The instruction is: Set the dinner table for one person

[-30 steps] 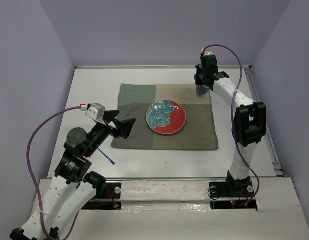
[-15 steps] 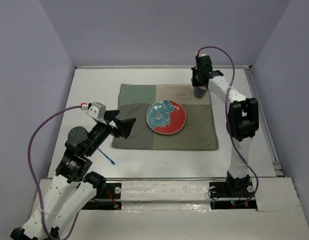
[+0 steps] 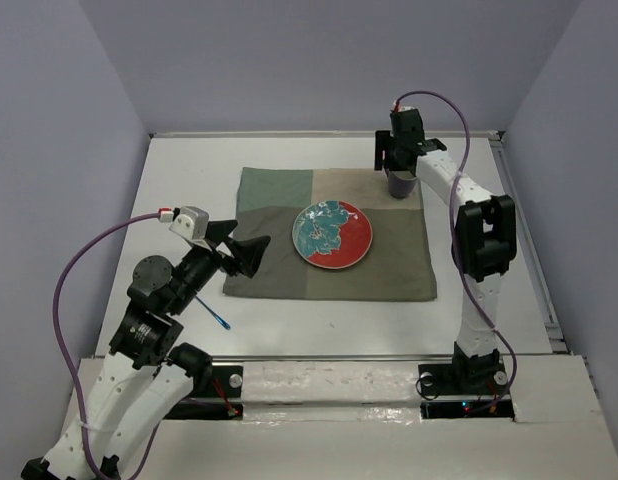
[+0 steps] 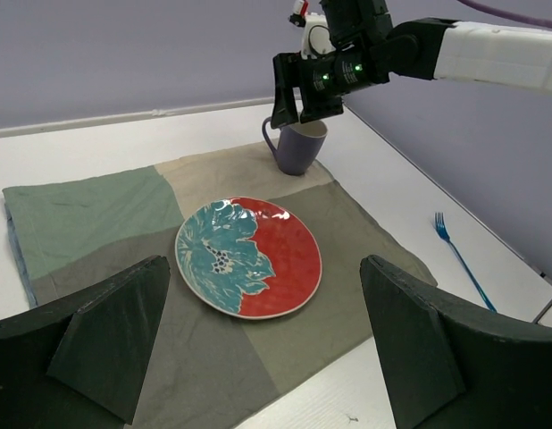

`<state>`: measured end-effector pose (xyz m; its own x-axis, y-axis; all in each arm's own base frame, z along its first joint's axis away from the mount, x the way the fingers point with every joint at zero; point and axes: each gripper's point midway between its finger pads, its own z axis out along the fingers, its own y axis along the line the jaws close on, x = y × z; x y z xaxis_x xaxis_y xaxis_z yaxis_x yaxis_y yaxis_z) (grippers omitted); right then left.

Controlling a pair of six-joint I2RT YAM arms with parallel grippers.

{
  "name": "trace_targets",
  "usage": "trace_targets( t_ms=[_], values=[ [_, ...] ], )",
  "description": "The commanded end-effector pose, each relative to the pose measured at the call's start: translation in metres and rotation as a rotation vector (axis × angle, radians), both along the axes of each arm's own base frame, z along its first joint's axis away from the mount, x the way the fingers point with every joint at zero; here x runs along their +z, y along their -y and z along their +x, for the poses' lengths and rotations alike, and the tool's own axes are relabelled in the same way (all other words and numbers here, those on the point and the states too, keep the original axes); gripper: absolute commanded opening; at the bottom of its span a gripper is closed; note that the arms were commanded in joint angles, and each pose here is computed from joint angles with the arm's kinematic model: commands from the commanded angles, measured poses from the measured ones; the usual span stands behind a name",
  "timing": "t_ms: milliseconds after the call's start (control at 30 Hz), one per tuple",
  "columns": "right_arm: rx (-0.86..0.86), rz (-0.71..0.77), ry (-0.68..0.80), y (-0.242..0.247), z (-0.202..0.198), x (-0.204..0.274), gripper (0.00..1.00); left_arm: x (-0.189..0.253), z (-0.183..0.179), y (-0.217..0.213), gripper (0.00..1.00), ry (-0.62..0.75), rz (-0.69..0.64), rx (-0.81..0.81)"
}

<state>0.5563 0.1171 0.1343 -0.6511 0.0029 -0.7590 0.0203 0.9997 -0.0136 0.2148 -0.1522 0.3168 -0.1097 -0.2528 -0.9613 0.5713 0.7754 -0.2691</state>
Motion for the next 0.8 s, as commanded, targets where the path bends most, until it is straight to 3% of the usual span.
trace_targets(
  t_ms=[0, 167, 433, 567, 767],
  values=[
    [0.043, 0.131, 0.162, -0.013, -0.02, 0.101, 0.74, 0.03, -0.007, -0.005, 0.99, 0.096, -0.026, 0.002],
    [0.119, 0.266, 0.172, -0.04, -0.071, 0.127, 0.75, 0.034, -0.008, -0.012, 0.99, 0.105, -0.041, 0.038],
    [0.272, 0.362, 0.201, -0.105, -0.15, 0.129, 0.71, 0.028, 0.007, -0.053, 0.99, 0.051, -0.069, 0.289],
    [0.441, 0.415, 0.176, -0.175, -0.206, 0.117, 0.66, 0.029, 0.005, -0.085, 0.99, 0.036, -0.137, 0.447],
    [0.663, 0.429, 0.156, -0.278, -0.257, 0.098, 0.62, 0.029, 0.0, -0.142, 0.99, 0.02, -0.273, 0.745]
  ],
)
